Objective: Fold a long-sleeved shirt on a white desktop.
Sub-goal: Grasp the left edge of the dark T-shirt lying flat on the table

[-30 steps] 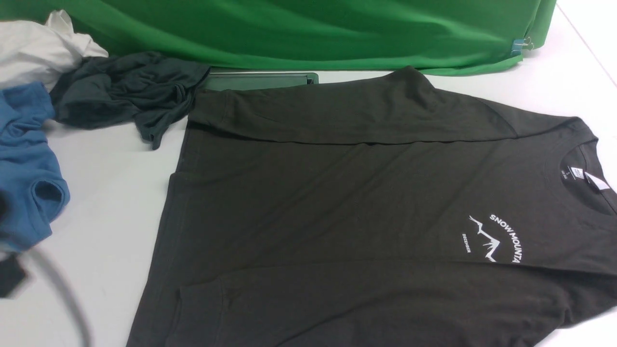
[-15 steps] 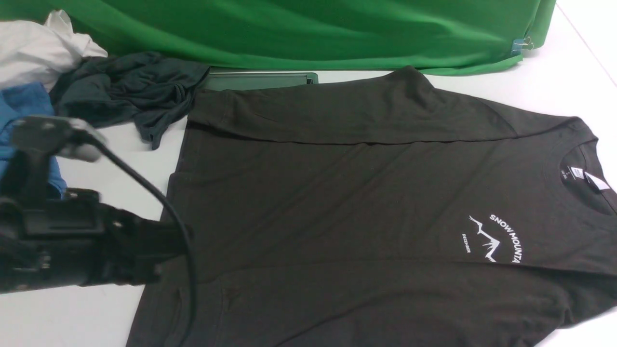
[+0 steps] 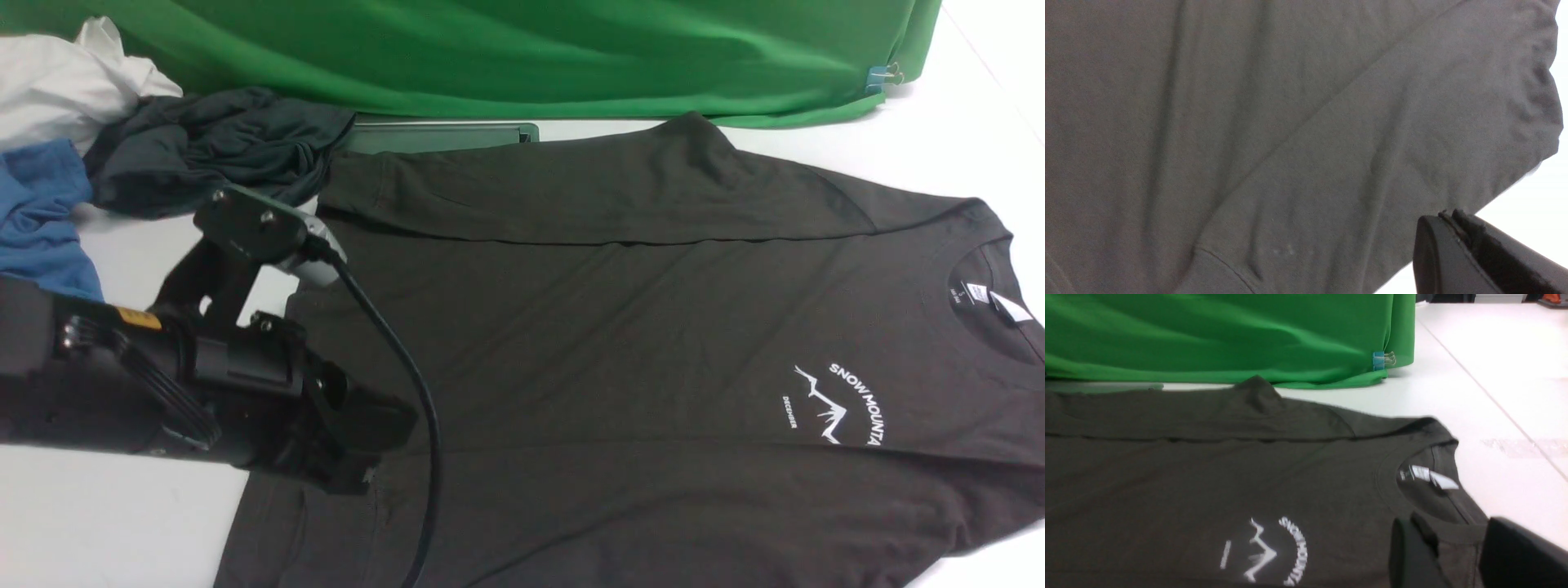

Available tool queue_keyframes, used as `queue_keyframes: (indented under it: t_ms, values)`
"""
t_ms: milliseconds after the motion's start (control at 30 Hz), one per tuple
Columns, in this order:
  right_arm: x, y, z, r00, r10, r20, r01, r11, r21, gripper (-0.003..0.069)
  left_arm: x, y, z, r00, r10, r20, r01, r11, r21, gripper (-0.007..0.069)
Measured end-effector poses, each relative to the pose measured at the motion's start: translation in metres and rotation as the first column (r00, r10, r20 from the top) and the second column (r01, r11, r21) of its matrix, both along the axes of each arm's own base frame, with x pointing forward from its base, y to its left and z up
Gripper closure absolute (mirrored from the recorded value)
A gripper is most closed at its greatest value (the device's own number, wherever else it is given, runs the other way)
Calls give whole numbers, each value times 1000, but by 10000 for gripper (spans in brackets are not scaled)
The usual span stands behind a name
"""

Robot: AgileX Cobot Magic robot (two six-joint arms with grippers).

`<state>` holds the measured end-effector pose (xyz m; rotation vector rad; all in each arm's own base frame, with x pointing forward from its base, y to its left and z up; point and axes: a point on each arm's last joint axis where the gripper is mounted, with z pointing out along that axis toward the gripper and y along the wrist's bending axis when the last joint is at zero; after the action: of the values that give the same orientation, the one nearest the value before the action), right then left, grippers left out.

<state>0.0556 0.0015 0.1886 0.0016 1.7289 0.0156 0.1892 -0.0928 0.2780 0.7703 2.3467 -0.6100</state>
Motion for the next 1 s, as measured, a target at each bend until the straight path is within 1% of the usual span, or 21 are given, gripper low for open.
queue_keyframes:
  t_ms: [67,100,133,167,200,400,467,500,567,600,633,667,700,767,800,867,900,967,1000]
  values:
    - [1,0,4,999,-15,42,10,992,128,418,0,1,1,1000,-6,3,6,1000,21,607]
    - [1,1,6,998,-24,63,11,980,201,418,0,2,0,1000,-9,0,9,999,31,607]
    - [1,1,9,996,-40,85,13,956,294,418,-1,2,-1,1000,-7,-12,8,999,42,607]
    - [1,0,12,991,-57,118,11,932,361,418,-1,3,-2,1000,-9,-19,10,998,55,607]
    - [1,-1,14,987,-70,142,7,915,403,418,-2,4,-2,1000,-9,-26,11,998,59,607]
    - [0,-4,26,960,-129,249,-34,827,561,418,-3,5,-3,999,-2,-45,5,998,70,607]
    - [0,-4,26,961,-134,241,-38,800,598,417,-3,5,-3,999,1,-47,2,998,68,607]
    - [0,-4,25,962,-134,238,-38,797,603,417,-3,5,-3,999,1,-46,2,998,68,607]
    - [0,-1,23,980,-99,172,-34,771,636,438,-3,5,-3,999,4,-51,-1,998,67,607]
    - [0,2,25,989,-68,128,-30,770,638,449,-4,4,-3,998,1,-57,3,998,67,607]
    - [-1,6,36,996,-4,84,-49,784,618,469,-5,4,-4,998,-10,-65,14,997,71,607]
    - [-1,8,42,997,20,69,-58,796,602,476,-6,3,-4,997,-19,-69,24,997,75,607]
    - [-2,11,58,995,79,54,-96,821,563,485,-7,1,-5,997,-29,-78,36,996,80,607]
    - [-2,19,85,978,207,-32,-170,873,456,491,-10,-2,-6,995,-33,-99,42,995,90,607]
    - [-2,20,90,972,229,-54,-184,882,434,491,-11,-2,-6,994,-32,-104,41,995,90,607]
    - [0,26,106,938,316,-144,-252,904,345,491,-12,-3,-7,993,-36,-115,49,993,106,607]
    - [3,31,117,898,378,-227,-316,910,268,491,-13,-2,-8,992,-40,-120,55,990,129,607]
    - [8,37,130,836,439,-329,-396,898,191,488,-13,0,-9,993,-29,-119,49,985,165,607]
    - [9,40,136,803,465,-372,-438,884,160,484,-12,2,-10,993,-18,-119,40,981,189,607]
